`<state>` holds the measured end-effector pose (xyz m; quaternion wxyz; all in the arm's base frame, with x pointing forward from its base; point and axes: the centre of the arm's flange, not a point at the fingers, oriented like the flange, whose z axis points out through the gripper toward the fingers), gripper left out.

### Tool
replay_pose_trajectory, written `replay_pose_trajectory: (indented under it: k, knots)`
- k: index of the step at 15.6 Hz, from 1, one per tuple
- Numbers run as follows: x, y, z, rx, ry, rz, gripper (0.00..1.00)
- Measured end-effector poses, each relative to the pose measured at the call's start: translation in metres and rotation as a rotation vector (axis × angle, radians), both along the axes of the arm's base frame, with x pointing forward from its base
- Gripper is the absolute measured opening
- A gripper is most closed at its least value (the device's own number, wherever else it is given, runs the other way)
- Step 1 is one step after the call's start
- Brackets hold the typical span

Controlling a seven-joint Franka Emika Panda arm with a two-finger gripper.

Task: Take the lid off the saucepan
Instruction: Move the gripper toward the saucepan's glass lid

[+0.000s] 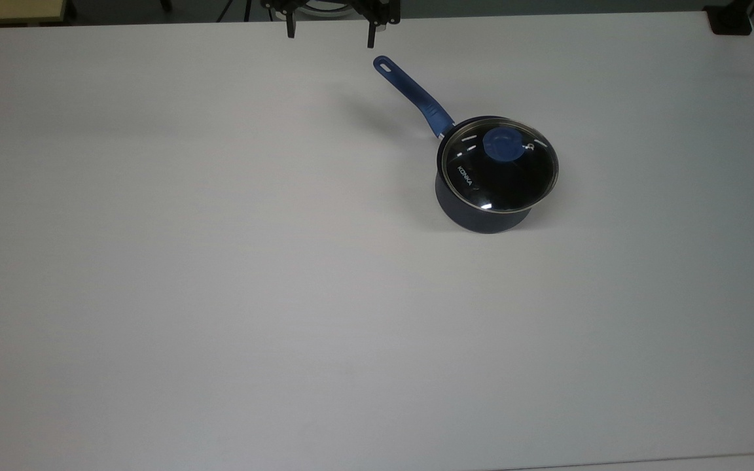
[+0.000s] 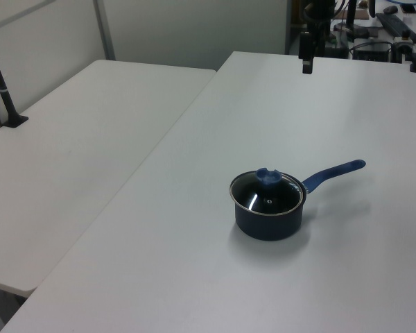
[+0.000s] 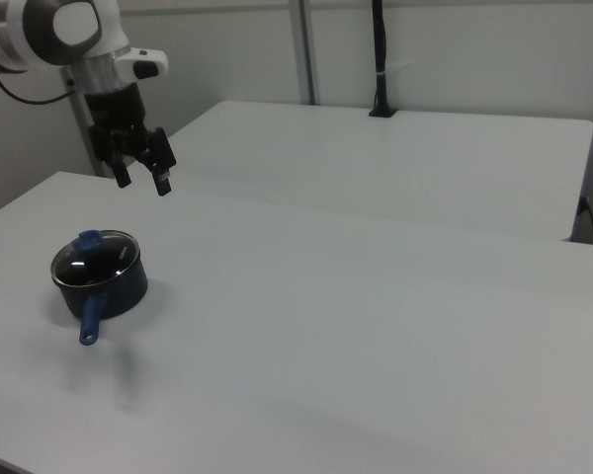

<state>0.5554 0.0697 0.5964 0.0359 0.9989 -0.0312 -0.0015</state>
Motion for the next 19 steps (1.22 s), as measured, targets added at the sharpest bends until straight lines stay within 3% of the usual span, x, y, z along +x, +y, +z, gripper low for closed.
replay_pose_trajectory:
  k: [19]
  knots:
    - [0.003,-0.013,-0.002,0.002,-0.001,0.001,1.0]
